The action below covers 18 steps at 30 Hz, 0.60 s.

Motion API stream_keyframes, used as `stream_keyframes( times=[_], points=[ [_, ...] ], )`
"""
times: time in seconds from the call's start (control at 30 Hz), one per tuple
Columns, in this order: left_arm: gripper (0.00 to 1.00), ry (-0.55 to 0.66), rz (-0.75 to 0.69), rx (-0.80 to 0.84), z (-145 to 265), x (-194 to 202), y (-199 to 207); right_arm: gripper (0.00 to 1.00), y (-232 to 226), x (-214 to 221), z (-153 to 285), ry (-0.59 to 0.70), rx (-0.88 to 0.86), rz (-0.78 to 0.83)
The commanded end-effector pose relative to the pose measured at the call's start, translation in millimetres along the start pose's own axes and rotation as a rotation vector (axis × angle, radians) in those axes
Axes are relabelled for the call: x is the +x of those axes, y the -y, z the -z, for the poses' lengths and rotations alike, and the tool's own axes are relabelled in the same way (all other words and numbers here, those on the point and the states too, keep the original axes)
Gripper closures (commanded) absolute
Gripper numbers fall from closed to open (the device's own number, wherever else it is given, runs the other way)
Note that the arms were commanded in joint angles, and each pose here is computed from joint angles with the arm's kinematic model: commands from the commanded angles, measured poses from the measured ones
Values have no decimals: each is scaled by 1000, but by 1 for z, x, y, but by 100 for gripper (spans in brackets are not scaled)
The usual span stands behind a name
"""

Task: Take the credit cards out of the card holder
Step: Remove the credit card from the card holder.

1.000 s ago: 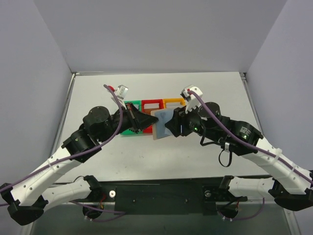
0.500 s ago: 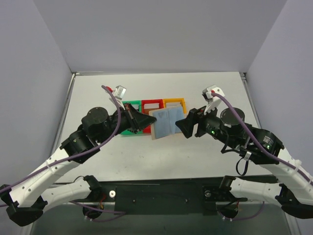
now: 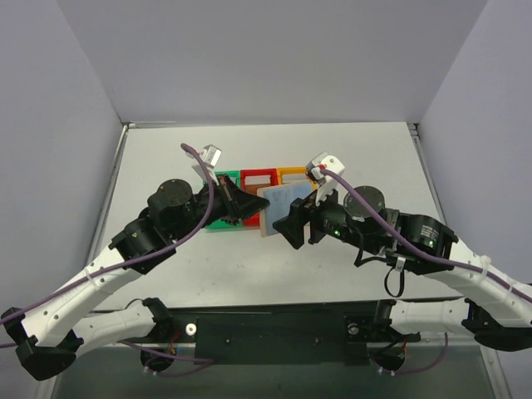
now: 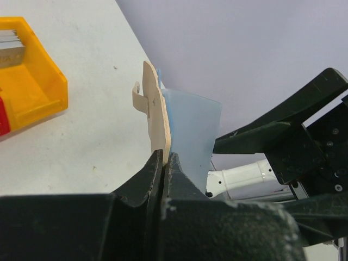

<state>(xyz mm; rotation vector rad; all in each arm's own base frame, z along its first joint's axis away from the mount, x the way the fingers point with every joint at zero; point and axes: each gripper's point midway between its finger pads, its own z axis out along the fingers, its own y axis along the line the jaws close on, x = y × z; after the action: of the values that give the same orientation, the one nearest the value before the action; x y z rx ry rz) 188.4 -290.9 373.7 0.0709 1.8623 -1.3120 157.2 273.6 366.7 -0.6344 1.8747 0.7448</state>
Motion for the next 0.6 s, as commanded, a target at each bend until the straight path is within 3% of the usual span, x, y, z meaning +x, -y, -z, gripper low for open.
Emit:
stream_keyframes(
  times=[0.0, 0.37, 0.57],
  points=[
    [100, 71, -15, 62, 6, -23, 24, 41, -17, -27, 6, 92, -51, 13],
    [100, 64, -21, 33, 3, -21, 18, 43, -49, -19, -5, 67, -194, 21],
    [100, 78, -9, 66, 9, -25, 26, 46, -12, -1, -24, 11, 28, 40]
  ],
)
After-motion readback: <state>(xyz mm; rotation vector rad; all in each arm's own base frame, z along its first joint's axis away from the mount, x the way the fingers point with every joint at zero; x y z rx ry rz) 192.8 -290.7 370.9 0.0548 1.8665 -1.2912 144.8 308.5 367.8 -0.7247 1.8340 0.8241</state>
